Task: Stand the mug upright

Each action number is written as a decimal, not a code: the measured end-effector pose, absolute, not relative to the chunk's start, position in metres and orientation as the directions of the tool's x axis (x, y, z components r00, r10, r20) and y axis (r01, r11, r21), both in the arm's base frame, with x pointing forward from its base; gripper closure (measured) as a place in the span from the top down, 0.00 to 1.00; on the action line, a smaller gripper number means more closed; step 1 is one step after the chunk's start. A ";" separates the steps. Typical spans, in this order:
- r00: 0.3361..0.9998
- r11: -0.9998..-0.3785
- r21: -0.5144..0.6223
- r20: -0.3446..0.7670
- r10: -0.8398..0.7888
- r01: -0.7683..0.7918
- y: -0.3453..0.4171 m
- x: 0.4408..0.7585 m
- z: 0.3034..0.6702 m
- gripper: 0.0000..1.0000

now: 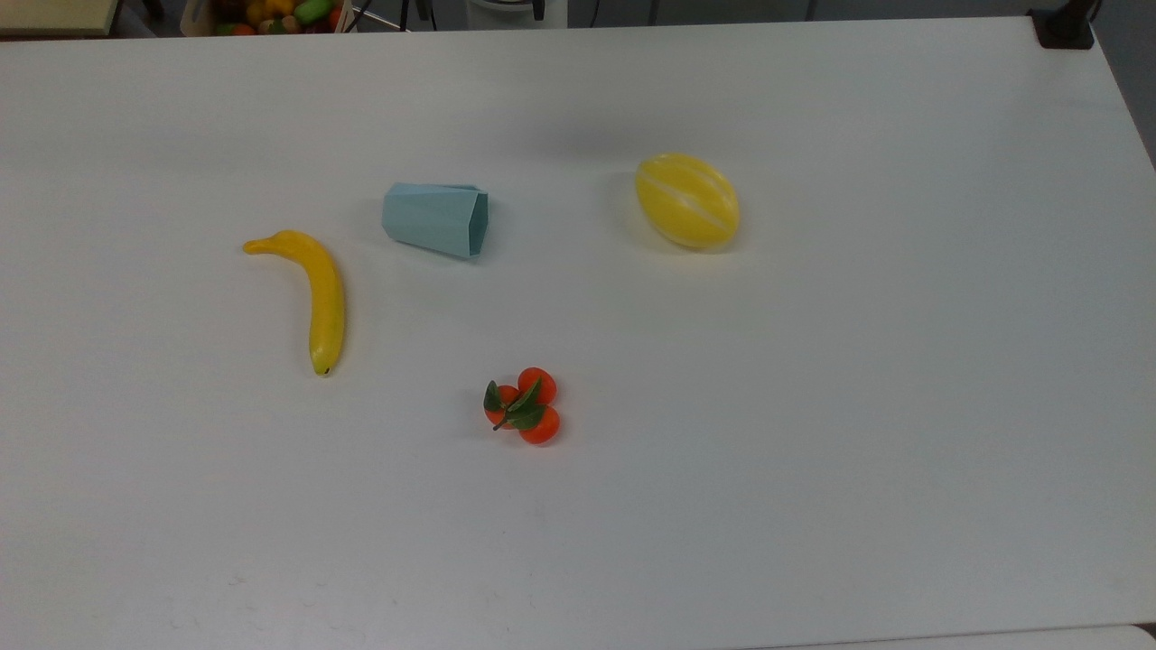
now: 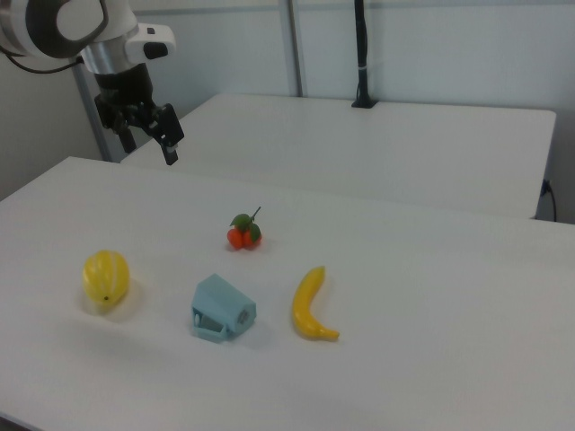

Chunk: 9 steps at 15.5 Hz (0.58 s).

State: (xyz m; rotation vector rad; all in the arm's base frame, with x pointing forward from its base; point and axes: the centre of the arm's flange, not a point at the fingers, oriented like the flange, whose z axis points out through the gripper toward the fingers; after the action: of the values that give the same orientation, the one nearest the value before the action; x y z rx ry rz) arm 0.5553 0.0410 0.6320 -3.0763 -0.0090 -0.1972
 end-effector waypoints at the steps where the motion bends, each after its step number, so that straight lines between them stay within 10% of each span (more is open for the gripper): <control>1: 0.992 -0.998 -0.058 0.126 0.002 0.009 0.041 0.555 0.631 1.00; 9: 0.993 -0.998 -0.057 0.121 -0.013 -0.006 0.032 0.556 0.629 1.00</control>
State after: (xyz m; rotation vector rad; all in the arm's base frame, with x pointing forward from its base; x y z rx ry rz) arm 0.5557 0.0322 0.6285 -3.0790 0.0144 -0.1869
